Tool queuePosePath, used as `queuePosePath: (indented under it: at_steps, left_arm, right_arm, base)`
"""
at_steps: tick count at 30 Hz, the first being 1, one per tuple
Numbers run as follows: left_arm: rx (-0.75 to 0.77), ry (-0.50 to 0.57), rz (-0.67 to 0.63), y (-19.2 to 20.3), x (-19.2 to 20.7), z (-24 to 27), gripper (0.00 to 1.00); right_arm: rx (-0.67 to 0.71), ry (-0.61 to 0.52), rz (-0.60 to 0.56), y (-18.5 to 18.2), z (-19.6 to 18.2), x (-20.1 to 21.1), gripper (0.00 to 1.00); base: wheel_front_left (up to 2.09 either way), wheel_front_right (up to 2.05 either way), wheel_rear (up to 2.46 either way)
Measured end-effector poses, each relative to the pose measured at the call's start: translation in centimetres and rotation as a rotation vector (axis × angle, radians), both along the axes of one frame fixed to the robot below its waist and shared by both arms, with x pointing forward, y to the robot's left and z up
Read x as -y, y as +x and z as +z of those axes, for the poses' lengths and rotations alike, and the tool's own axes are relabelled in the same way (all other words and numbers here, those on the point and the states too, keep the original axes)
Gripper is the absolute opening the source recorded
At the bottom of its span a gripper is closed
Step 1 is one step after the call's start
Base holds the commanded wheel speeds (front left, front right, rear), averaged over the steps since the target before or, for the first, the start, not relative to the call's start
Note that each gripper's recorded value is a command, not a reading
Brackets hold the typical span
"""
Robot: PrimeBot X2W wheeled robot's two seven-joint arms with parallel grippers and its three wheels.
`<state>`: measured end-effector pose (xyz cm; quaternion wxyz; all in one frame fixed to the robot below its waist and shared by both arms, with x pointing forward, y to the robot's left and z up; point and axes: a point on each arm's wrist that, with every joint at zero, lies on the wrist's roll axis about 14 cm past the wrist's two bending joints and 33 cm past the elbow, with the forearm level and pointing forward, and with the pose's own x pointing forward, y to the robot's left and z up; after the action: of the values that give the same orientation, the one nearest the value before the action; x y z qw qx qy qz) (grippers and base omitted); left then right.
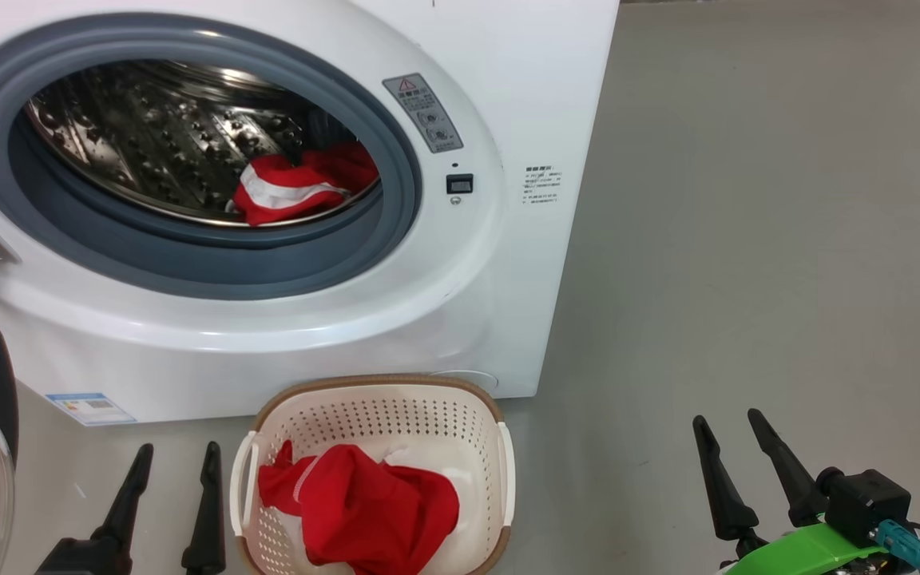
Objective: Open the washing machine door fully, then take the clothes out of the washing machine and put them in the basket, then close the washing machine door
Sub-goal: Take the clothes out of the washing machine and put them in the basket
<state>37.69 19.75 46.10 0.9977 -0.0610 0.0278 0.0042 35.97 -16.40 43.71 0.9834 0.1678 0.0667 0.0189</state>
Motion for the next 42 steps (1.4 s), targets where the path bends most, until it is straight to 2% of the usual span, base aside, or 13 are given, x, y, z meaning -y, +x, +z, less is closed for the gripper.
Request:
queuePosePath:
  at_steps: [12,19,28,35,42]
  left_arm:
    - [-0.053,-0.006,-0.006,0.4,0.3,-1.8,1.00]
    - [-0.063,-0.011,-0.043,3.1,1.4,-2.5,1.00]
    - [-0.057,-0.019,-0.077,8.0,1.8,-3.1,1.00]
    - [0.002,-0.009,-0.097,13.8,1.7,-1.9,1.00]
    - [-0.011,0.008,-0.129,18.5,2.2,-2.8,1.00]
  right_arm:
    - [-0.031,0.001,0.001,0.3,-1.0,-0.1,1.00]
    - [-0.047,0.003,0.013,1.5,-1.8,-0.4,1.00]
    - [-0.072,0.015,0.028,3.9,-3.2,-1.0,1.00]
    - [-0.090,0.018,0.039,6.1,-4.7,-1.4,1.00]
    - [-0.111,0.027,0.048,7.7,-6.2,-1.8,1.00]
  base:
    - [0.00,0.00,0.00]
    - [0.00,0.00,0.00]
    - [0.00,0.00,0.00]
    - [0.00,0.00,0.00]
    - [0.00,0.00,0.00]
